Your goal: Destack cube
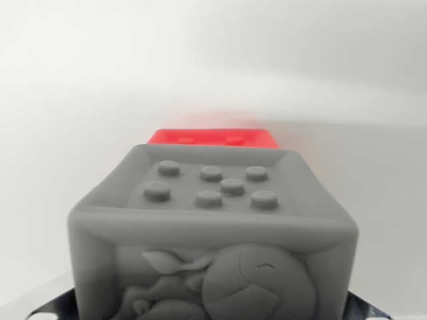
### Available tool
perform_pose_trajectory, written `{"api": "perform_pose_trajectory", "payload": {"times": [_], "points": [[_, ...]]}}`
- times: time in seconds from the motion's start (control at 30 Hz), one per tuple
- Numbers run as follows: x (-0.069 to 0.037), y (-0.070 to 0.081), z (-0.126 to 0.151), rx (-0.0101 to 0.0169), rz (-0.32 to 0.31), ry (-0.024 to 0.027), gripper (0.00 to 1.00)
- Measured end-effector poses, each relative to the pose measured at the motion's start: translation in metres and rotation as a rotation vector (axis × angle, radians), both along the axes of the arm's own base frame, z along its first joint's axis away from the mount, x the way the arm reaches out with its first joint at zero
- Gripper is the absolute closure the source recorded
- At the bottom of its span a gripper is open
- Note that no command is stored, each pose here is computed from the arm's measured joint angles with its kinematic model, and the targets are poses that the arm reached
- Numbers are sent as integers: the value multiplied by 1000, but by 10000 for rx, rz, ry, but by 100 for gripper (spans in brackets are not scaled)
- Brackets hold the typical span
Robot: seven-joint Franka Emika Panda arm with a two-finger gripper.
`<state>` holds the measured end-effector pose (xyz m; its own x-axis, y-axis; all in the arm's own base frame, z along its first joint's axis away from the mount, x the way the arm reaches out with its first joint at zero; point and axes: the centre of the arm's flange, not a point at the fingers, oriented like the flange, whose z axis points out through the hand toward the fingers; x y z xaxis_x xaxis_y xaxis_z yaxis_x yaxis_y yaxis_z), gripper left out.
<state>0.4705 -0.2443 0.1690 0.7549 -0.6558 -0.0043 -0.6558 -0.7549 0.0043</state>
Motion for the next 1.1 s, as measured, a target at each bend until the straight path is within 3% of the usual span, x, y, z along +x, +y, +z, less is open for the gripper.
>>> {"api": "perform_pose_trajectory", "payload": {"times": [0.5,1.1], "points": [[0,0,2,4,-5,-9,100],[1,-1,26,13,0,-43,100]]}}
